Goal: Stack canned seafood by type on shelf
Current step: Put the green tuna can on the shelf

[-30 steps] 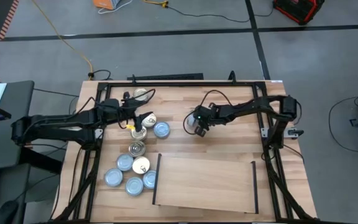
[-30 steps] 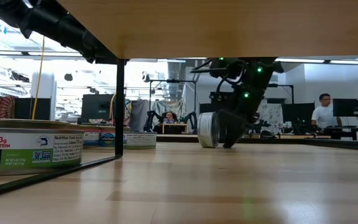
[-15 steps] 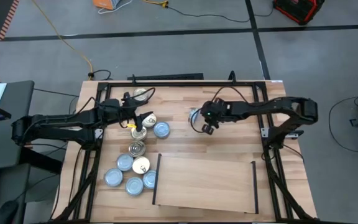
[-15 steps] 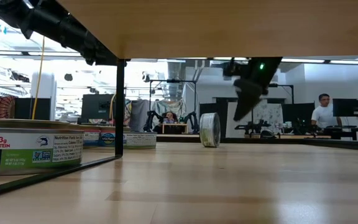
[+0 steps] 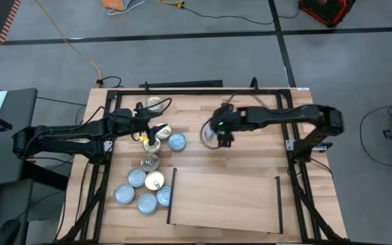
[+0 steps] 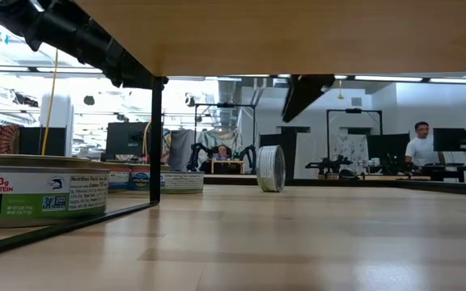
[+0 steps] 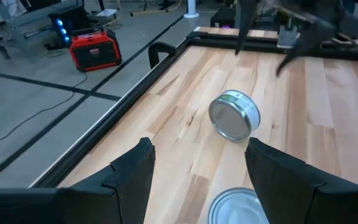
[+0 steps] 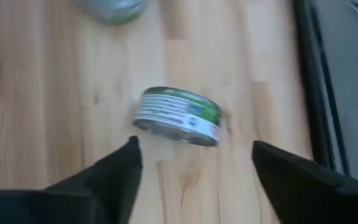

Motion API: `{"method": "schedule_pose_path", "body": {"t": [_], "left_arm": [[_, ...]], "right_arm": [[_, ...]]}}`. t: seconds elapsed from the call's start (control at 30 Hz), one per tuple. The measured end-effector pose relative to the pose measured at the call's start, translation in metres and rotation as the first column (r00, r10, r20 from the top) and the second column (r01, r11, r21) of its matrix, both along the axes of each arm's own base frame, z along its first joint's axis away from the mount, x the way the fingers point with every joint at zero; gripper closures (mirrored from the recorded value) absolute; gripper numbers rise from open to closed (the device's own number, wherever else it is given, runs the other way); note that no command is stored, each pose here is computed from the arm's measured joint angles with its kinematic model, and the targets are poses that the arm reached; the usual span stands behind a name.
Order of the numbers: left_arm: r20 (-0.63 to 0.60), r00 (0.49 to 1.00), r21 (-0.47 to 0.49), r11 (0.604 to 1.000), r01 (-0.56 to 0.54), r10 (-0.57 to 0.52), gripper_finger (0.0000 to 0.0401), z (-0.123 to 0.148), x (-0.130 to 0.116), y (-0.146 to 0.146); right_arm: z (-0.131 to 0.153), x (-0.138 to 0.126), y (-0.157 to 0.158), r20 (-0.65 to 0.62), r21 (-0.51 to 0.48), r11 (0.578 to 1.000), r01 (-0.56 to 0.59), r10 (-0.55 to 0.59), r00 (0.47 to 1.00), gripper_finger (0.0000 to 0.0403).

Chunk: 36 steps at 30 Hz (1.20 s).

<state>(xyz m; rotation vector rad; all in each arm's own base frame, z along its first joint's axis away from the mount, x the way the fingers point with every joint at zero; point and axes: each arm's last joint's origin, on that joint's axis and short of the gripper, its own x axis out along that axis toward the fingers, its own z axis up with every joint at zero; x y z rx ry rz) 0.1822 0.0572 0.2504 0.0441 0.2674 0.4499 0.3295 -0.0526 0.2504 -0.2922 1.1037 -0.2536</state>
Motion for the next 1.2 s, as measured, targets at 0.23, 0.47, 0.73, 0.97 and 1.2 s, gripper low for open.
{"method": "schedule_pose_path", "body": {"t": [0.23, 0.47, 0.73, 0.97, 1.2], "left_arm": [[-0.050, 0.999, 0.014, 1.000, 0.008, -0.007, 0.0162, -0.003, -0.001, 0.000], [-0.111, 0.994, 0.003, 1.000, 0.011, -0.010, 0.0162, -0.009, -0.003, -0.001], [-0.132, 0.991, -0.016, 1.000, 0.009, -0.011, 0.0162, -0.011, -0.004, -0.001], [-0.167, 0.986, -0.033, 0.999, 0.005, -0.011, 0.0162, -0.015, -0.005, -0.002], [-0.174, 0.985, -0.024, 1.000, 0.008, -0.012, 0.0162, -0.015, -0.005, -0.001]], "right_arm": [[0.002, 0.044, 0.007, -0.189, -0.004, 0.984, -0.176, 0.172, 0.967, 0.0015], [-0.006, 0.066, 0.009, -0.257, 0.030, 0.953, -0.301, 0.298, 0.919, 0.0012], [-0.025, 0.081, -0.008, -0.351, 0.072, 0.944, -0.322, 0.326, 0.878, 0.0014], [-0.028, 0.081, -0.014, -0.430, 0.100, 0.924, -0.370, 0.375, 0.821, 0.0014], [-0.028, 0.080, -0.014, -0.493, 0.081, 0.847, -0.525, 0.492, 0.718, 0.0014]]}}
